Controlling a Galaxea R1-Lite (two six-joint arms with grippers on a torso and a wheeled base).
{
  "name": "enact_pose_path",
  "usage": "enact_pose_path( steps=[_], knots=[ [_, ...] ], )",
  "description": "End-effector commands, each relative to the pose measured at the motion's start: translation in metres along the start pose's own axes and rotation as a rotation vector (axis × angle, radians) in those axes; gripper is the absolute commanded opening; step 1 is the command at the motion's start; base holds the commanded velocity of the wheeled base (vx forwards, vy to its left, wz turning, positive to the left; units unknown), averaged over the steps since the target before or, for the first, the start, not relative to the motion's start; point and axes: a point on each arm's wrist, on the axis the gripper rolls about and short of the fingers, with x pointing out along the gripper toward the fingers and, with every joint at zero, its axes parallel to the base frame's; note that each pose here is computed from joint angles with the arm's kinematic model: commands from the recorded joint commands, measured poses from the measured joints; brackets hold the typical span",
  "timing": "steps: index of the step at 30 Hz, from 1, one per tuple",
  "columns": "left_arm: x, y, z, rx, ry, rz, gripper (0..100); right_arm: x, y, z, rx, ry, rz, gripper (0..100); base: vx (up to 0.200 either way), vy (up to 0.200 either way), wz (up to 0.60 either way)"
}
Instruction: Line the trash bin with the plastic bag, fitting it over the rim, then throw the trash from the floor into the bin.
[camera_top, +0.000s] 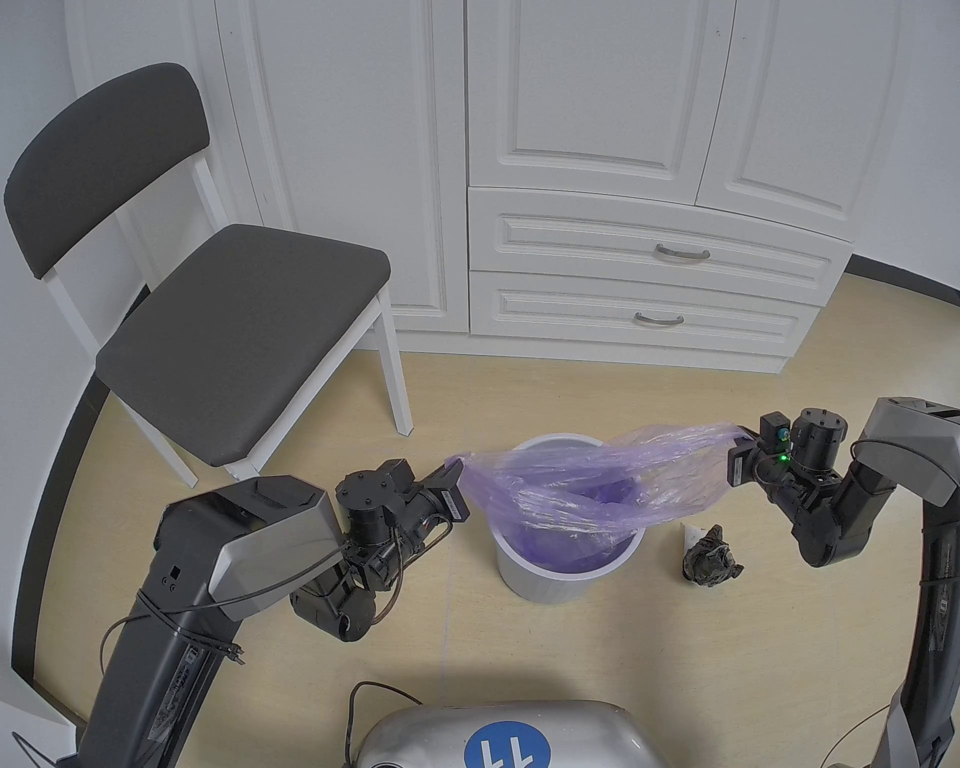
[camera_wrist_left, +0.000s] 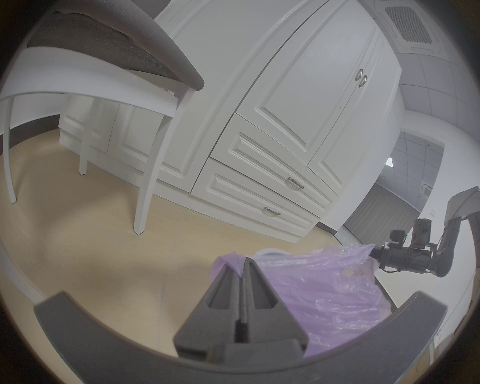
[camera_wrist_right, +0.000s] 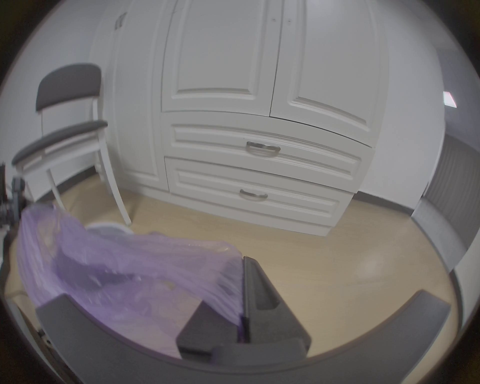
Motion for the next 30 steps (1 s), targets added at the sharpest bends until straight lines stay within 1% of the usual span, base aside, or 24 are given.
enact_pose_path(
  steps=[1,2,6,9,11,13,16,17,18,20,21,22,23,24,26,27,30],
  knots=[
    [0.0,0.001,0.003,0.002,-0.009,0.001,0,-0.027,-0.009,-0.01,-0.151,0.078,0.003,0,0.0,0.0,0.0],
    [-0.001,-0.002,0.001,0.001,-0.006,-0.004,0,-0.032,-0.004,-0.013,-0.189,0.098,0.022,0,0.0,0.0,0.0],
    [-0.001,-0.015,-0.005,-0.001,-0.015,-0.04,0,-0.032,0.01,-0.016,-0.199,0.106,0.052,0,0.0,0.0,0.0],
    [0.0,-0.022,-0.006,-0.001,-0.023,-0.052,0,-0.028,0.017,-0.027,-0.2,0.127,0.071,0,0.0,0.0,0.0],
    [0.002,-0.024,-0.007,-0.001,-0.028,-0.056,0,-0.025,0.021,-0.03,-0.2,0.127,0.081,0,0.0,0.0,0.0],
    [0.01,-0.028,-0.007,-0.005,-0.064,-0.065,0,-0.018,0.029,-0.036,-0.201,0.125,0.091,0,0.0,0.0,0.0],
    [0.022,-0.029,-0.01,-0.006,-0.123,-0.042,0,-0.013,0.034,-0.036,-0.19,0.119,0.08,0,0.0,0.0,0.0],
    [0.023,-0.029,-0.011,-0.006,-0.129,-0.04,0,-0.012,0.035,-0.037,-0.187,0.119,0.076,0,0.0,0.0,0.0],
    [0.029,-0.032,-0.013,-0.011,-0.16,-0.022,0,-0.006,0.037,-0.034,-0.162,0.104,0.051,0,0.0,0.0,0.0],
    [0.032,-0.037,-0.011,-0.015,-0.187,-0.01,0,0.002,0.041,-0.028,-0.121,0.076,0.02,0,0.0,0.0,0.0],
    [0.032,-0.037,-0.011,-0.015,-0.187,-0.01,0,0.002,0.041,-0.028,-0.121,0.076,0.02,0,0.0,0.0,0.0],
    [0.035,-0.041,-0.008,-0.019,-0.204,0.0,0,0.011,0.046,-0.023,-0.071,0.046,-0.011,0,0.0,0.0,0.0],
    [0.036,-0.043,-0.006,-0.02,-0.21,0.001,0,0.013,0.047,-0.023,-0.061,0.041,-0.017,0,0.0,0.0,0.0],
    [0.037,-0.046,-0.005,-0.023,-0.223,0.005,0,0.019,0.049,-0.02,-0.037,0.024,-0.04,0,0.0,0.0,0.0],
    [0.039,-0.048,-0.005,-0.024,-0.23,0.014,0,0.028,0.051,-0.018,-0.007,-0.002,-0.069,0,0.0,0.0,0.0],
    [0.039,-0.048,-0.005,-0.024,-0.232,0.015,0,0.029,0.051,-0.017,-0.005,-0.006,-0.071,0,0.0,0.0,0.0],
    [0.04,-0.045,-0.014,-0.02,-0.219,0.021,0,0.037,0.052,-0.017,0.034,-0.03,-0.085,0,0.0,0.0,0.0]
  ],
)
